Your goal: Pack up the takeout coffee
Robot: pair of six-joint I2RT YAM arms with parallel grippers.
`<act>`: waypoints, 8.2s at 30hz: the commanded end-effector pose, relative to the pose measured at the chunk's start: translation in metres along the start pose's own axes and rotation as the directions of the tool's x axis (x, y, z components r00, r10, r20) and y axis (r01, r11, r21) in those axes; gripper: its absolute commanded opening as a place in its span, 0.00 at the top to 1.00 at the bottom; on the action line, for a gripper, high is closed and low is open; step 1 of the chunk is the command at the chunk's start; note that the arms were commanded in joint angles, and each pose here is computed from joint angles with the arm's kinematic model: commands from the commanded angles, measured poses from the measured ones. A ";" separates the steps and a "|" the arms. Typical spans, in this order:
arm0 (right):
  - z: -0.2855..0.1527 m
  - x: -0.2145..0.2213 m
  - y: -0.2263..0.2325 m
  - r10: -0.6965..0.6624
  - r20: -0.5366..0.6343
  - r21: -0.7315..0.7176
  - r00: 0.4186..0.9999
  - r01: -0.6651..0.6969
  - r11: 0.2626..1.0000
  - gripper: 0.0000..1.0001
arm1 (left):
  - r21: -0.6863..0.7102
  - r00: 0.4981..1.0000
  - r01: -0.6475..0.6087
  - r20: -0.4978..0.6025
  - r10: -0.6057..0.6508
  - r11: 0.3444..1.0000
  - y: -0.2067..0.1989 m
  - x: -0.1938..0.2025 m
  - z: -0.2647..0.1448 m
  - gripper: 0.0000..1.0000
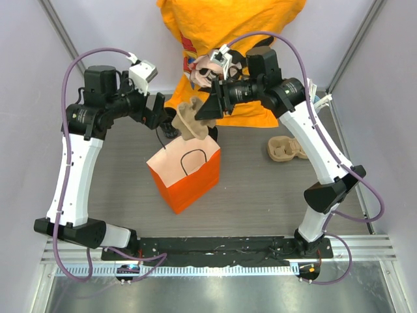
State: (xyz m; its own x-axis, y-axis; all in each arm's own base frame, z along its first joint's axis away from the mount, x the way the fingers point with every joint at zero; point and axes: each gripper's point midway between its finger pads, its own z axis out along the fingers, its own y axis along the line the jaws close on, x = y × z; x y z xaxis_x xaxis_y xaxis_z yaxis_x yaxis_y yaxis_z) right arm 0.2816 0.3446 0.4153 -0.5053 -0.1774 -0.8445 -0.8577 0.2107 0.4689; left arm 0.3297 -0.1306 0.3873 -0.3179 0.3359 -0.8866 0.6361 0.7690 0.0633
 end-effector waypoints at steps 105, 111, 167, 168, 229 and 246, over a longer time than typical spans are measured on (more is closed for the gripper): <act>0.041 0.061 -0.016 0.481 -0.082 -0.132 0.873 -0.487 0.863 0.82 | 0.214 0.992 0.110 0.033 -0.120 0.971 -0.035 0.005 0.009 0.86; 0.043 0.064 -0.028 0.458 -0.059 -0.049 0.887 -0.461 0.886 0.82 | 0.174 0.991 0.124 0.037 -0.132 0.977 -0.029 0.003 0.008 0.89; 0.048 0.108 -0.078 -0.150 -0.439 0.403 0.886 0.343 0.849 0.82 | 0.287 0.985 0.164 0.007 -0.173 0.944 -0.052 0.011 0.007 0.90; 0.047 0.108 -0.079 -0.153 -0.443 0.404 0.884 0.349 0.846 0.82 | 0.293 0.985 0.165 0.005 -0.174 0.942 -0.054 0.011 0.007 0.90; -0.044 -0.010 0.035 -0.496 -0.131 0.284 0.859 0.511 0.811 0.00 | 0.340 0.992 0.116 0.007 -0.126 0.933 -0.067 0.012 -0.001 0.01; -0.060 0.036 -0.002 -0.538 -0.301 0.259 0.787 0.611 0.748 0.00 | 0.328 0.994 0.098 0.010 -0.107 0.939 -0.067 0.013 -0.007 0.00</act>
State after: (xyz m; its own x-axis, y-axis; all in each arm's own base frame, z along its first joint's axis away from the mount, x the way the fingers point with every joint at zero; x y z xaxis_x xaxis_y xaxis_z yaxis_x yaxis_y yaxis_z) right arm 0.2490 0.2899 0.3937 -0.0613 -0.5121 -0.8567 -0.9485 0.2972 -0.1097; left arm 0.2862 -0.1737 0.3544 -0.4458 0.2480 -0.8601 0.7702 0.5958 -0.2275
